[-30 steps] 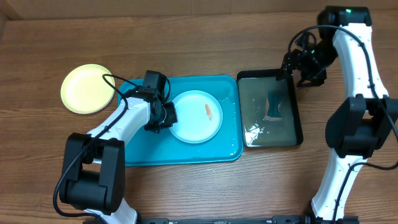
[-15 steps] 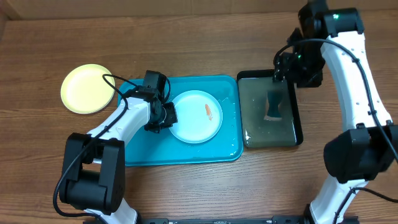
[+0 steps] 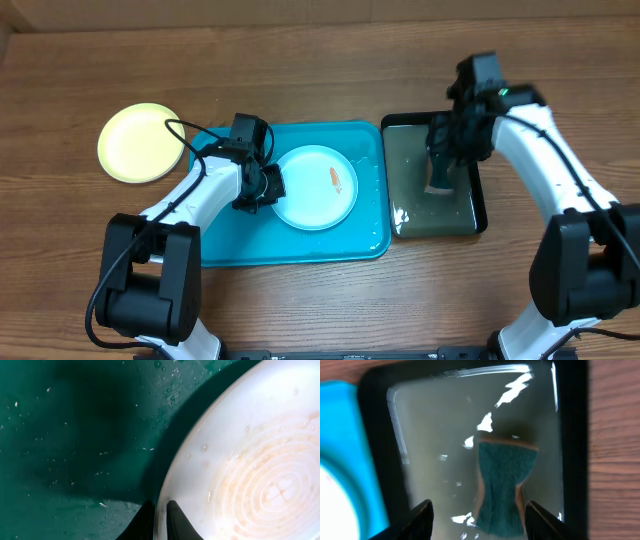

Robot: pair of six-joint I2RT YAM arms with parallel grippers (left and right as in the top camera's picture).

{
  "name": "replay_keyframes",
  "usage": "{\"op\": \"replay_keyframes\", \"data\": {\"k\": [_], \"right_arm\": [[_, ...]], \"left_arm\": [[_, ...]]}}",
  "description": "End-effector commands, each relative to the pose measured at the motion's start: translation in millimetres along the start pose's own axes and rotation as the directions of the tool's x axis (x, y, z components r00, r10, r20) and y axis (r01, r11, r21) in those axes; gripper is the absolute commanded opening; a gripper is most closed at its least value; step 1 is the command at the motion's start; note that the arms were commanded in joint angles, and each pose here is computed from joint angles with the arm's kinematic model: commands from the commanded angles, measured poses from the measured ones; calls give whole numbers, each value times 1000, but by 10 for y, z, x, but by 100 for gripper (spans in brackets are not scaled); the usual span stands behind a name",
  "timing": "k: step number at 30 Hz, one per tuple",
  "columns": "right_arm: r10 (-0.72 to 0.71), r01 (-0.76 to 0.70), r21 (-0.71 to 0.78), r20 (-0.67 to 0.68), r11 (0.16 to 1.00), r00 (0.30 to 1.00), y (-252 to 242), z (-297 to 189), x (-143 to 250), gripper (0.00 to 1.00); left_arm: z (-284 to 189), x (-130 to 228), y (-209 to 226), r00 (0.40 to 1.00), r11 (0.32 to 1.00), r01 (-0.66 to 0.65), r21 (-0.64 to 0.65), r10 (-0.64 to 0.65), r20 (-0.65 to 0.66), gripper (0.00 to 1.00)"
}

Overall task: Clean dirty plates on tray and stack at the side
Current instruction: 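Lower right gripper into the black tray toward the green sponge, then grasp the green sponge with the right gripper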

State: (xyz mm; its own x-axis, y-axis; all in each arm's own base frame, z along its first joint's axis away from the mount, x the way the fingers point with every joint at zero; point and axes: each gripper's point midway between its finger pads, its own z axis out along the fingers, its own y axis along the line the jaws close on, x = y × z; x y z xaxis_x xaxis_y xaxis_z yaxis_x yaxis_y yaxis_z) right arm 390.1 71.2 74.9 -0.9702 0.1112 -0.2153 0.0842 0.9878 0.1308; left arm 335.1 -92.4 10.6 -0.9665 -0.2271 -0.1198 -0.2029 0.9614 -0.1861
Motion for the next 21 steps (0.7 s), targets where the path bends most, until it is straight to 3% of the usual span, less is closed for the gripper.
{"op": "replay_keyframes", "data": {"k": [1, 9, 21], "right_arm": [[46, -47, 49, 18, 998, 999, -119, 162, 115, 60], [50, -53, 53, 59, 997, 997, -170, 359, 140, 49], [70, -73, 74, 45, 995, 997, -235, 448, 251, 49]], "left_arm": [[29, 6, -28, 1000, 1000, -21, 2, 21, -9, 13], [28, 3, -29, 1000, 1000, -21, 3, 21, -7, 13], [29, 3, -29, 1000, 1000, -21, 3, 21, -7, 13]]}}
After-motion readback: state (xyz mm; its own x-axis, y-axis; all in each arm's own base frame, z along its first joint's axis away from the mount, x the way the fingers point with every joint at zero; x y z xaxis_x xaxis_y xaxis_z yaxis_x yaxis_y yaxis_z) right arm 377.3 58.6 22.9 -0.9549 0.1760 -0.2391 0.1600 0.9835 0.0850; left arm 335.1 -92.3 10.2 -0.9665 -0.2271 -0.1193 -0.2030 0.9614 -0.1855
